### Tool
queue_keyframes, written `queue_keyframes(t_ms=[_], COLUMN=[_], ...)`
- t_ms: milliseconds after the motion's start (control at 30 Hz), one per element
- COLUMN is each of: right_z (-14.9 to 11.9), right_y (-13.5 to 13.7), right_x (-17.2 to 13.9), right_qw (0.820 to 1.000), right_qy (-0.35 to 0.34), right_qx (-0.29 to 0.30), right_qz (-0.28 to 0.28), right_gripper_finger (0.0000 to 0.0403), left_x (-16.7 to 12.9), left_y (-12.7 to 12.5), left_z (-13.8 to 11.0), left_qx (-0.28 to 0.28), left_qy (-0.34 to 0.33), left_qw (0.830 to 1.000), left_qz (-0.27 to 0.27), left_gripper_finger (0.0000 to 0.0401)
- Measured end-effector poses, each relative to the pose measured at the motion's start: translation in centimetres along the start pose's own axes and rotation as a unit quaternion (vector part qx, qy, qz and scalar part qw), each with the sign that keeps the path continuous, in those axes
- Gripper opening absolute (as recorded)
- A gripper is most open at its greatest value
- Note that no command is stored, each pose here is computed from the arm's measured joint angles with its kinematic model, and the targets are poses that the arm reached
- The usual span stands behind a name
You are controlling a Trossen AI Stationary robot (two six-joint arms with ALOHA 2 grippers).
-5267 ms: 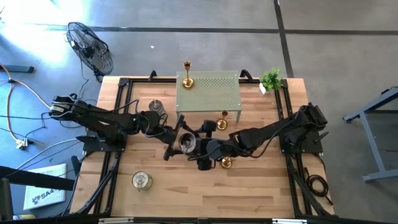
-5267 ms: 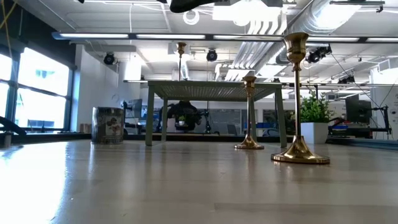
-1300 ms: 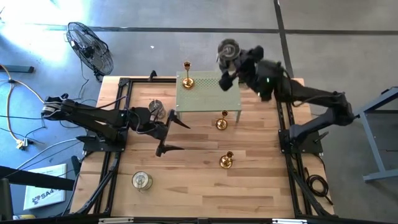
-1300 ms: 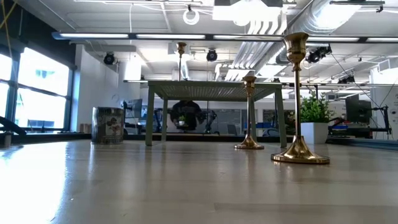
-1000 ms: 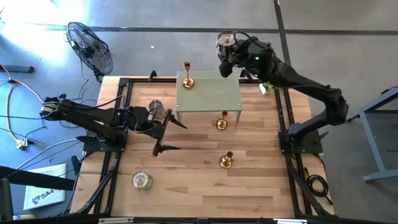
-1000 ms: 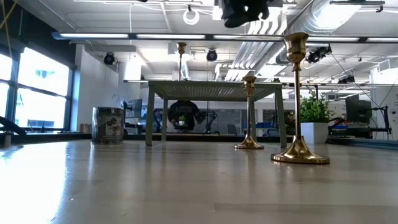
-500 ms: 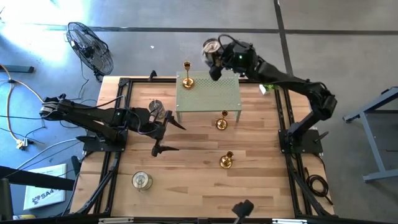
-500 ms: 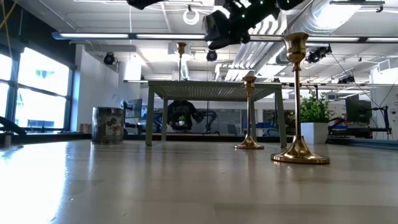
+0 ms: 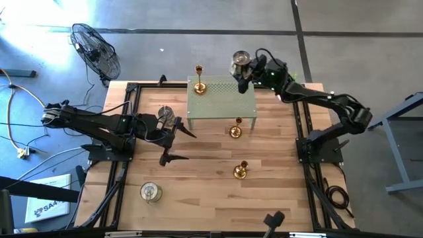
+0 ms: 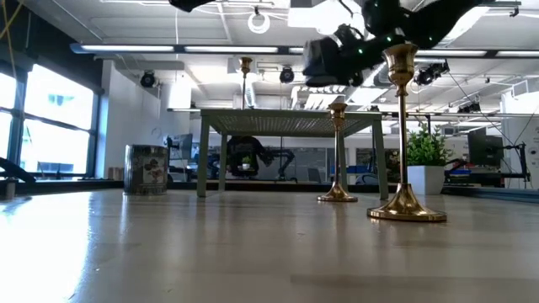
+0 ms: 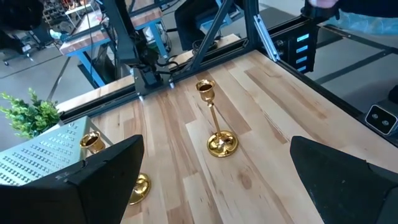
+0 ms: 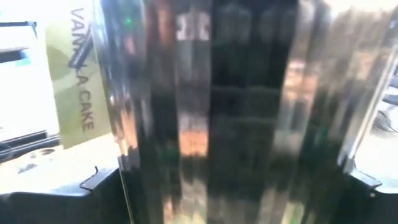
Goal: Pick & Place candle stick holders
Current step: Put the middle right silver scented candle on the shelf
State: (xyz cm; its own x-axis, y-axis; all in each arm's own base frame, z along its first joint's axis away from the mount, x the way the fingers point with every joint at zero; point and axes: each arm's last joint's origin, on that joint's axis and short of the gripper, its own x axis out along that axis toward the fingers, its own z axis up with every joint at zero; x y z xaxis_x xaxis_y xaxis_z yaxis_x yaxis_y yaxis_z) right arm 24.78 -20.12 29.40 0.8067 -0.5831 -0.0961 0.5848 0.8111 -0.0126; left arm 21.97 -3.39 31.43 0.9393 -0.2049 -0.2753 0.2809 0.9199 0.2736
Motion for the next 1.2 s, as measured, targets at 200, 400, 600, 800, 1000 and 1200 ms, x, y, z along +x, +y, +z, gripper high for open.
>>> queue_keyframes(t_ms=[200,400,600,800,1000,1200], right_z=[-3.2,-5.7,-7.5,-7.4,-8.7,-10.0], right_y=[-1.6,-2.7,-3.4,-2.7,-1.8,-1.4], right_x=[-1.0,-1.8,-2.5,-2.4,-1.7,-0.5], right_qw=[1.000,0.999,0.997,0.998,0.998,0.998], right_qy=[0.001,0.011,0.020,0.016,0.046,0.046], right_qx=[0.026,0.039,0.058,0.051,0.042,0.040], right_qz=[0.005,-0.022,-0.041,-0.029,-0.011,-0.002], right_gripper_finger=[0.0349,0.0350,0.0349,0.0349,0.0349,0.0349], left_x=[0.0,0.0,0.0,0.0,0.0,0.0], left_y=[0.0,0.1,0.1,0.1,0.1,0.1], left_z=[0.0,0.0,0.0,0.0,0.0,0.0], left_qx=[0.000,0.000,0.000,0.000,0.000,0.000], left_qy=[0.000,0.003,0.004,0.003,0.003,0.002], left_qw=[1.000,1.000,1.000,1.000,1.000,1.000], left_qz=[0.000,0.011,0.016,0.017,0.017,0.017], left_gripper_finger=[0.0399,0.0399,0.0399,0.0399,0.0399,0.0399])
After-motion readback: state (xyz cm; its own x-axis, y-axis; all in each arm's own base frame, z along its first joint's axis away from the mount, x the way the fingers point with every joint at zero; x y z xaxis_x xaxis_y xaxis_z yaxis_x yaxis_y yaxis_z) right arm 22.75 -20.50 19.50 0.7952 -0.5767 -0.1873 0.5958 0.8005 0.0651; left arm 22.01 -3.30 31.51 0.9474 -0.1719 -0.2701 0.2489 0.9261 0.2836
